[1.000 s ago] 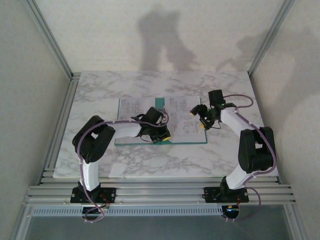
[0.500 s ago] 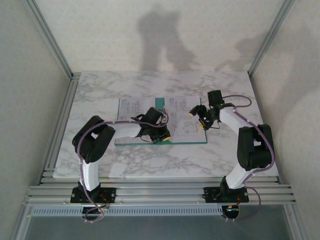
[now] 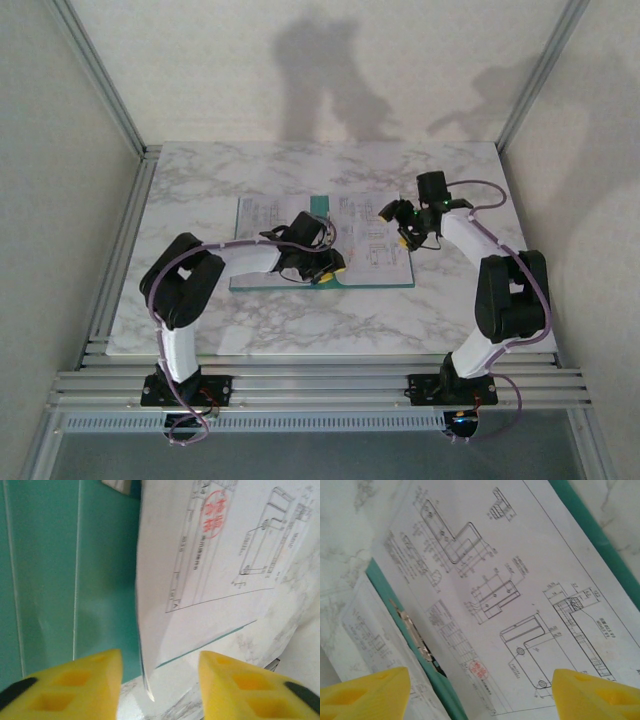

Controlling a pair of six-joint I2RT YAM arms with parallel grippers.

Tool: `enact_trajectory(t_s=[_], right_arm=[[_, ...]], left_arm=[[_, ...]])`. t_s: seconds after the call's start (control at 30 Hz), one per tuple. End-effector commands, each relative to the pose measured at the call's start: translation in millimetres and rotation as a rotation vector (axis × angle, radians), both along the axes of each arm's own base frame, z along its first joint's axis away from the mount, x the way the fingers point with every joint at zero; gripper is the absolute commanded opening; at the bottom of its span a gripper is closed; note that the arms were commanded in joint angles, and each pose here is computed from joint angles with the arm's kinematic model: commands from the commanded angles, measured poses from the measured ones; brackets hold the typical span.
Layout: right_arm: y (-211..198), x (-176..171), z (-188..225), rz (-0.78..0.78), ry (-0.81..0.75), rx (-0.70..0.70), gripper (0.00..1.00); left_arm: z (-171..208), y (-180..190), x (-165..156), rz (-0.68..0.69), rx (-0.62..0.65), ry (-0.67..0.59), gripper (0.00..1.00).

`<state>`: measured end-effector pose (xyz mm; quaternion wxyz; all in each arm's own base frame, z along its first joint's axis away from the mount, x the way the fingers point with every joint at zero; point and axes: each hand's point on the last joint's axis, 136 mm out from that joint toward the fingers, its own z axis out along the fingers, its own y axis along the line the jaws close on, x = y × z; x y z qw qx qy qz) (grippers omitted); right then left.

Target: Put the files into the folder

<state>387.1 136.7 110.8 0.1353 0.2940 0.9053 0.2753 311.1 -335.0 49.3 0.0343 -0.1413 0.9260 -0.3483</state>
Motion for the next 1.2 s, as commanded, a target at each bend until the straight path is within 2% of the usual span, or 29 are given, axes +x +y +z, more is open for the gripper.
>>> enact_trajectory(t_s=[0.0,0.13,0.3,0.47,0.6,0.83,1.17], right_arm=[[6,9,17,0.035,-0.044,-0.025,0.74],[35,21,17,0.116,-0.052,-0.025,0.6],[74,43,10,0.188,-0.054,-0.023,0.3],[115,68,2,0.251,-0.054,-0.015,0.18],[138,82,-14,0.278,-0.026,-0.019,0.12],[159,102,-38,0.29,0.002,-0.039,0.05],[164,111,-66,0.308,0.043,-0.074,0.04]], left_arm=[[27,8,8,0.028,0.032,-0.058,0.49],[36,36,15,0.084,0.111,-0.09,0.45],[24,87,20,0.17,0.185,-0.071,0.27],[9,127,25,0.223,0.23,-0.051,0.2],[-5,146,28,0.25,0.262,-0.039,0.16],[-27,156,23,0.254,0.303,-0.018,0.13],[-52,169,3,0.258,0.345,0.032,0.12]])
